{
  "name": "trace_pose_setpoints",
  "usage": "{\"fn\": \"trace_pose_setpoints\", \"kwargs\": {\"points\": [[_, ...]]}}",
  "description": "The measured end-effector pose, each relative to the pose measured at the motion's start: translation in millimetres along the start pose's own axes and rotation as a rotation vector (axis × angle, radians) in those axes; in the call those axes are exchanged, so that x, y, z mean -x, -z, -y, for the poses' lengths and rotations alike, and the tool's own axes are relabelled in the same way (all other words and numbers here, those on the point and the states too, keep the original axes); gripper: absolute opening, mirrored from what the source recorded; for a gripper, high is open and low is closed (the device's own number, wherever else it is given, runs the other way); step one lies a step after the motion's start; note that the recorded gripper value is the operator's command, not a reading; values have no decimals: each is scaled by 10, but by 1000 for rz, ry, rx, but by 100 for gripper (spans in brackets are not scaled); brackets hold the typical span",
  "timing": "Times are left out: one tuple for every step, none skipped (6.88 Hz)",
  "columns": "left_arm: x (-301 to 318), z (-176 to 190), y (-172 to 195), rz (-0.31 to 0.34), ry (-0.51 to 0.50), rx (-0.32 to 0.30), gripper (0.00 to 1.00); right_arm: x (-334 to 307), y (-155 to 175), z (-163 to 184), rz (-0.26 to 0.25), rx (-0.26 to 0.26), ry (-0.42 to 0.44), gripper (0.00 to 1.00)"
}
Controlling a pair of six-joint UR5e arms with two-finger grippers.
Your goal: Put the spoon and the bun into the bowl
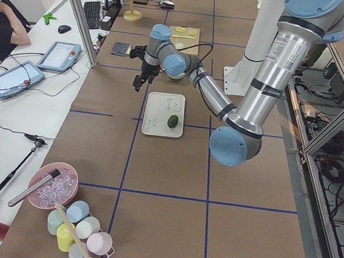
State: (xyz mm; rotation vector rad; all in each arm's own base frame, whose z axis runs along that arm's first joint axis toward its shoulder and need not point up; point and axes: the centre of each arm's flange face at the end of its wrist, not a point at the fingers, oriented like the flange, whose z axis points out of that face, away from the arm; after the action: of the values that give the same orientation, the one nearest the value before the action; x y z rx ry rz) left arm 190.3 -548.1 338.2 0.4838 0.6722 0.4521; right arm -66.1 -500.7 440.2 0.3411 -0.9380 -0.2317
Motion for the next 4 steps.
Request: {"fn": "trace_pose_setpoints", "kwargs": {"points": [[916,-482,119,-18,15,42,100,387,-1,112,22,-10,-35,100],[1588,-981,98,-17,68,88,100,790,-109,226,32,-10,-70,100],[2229,-1435,95,-2,145,121,100,1187,-317,286,27,-1,-102,100],[2686,-1925,100,8,193,149,100,1549,-620,262,-4,9,-121,100]]}}
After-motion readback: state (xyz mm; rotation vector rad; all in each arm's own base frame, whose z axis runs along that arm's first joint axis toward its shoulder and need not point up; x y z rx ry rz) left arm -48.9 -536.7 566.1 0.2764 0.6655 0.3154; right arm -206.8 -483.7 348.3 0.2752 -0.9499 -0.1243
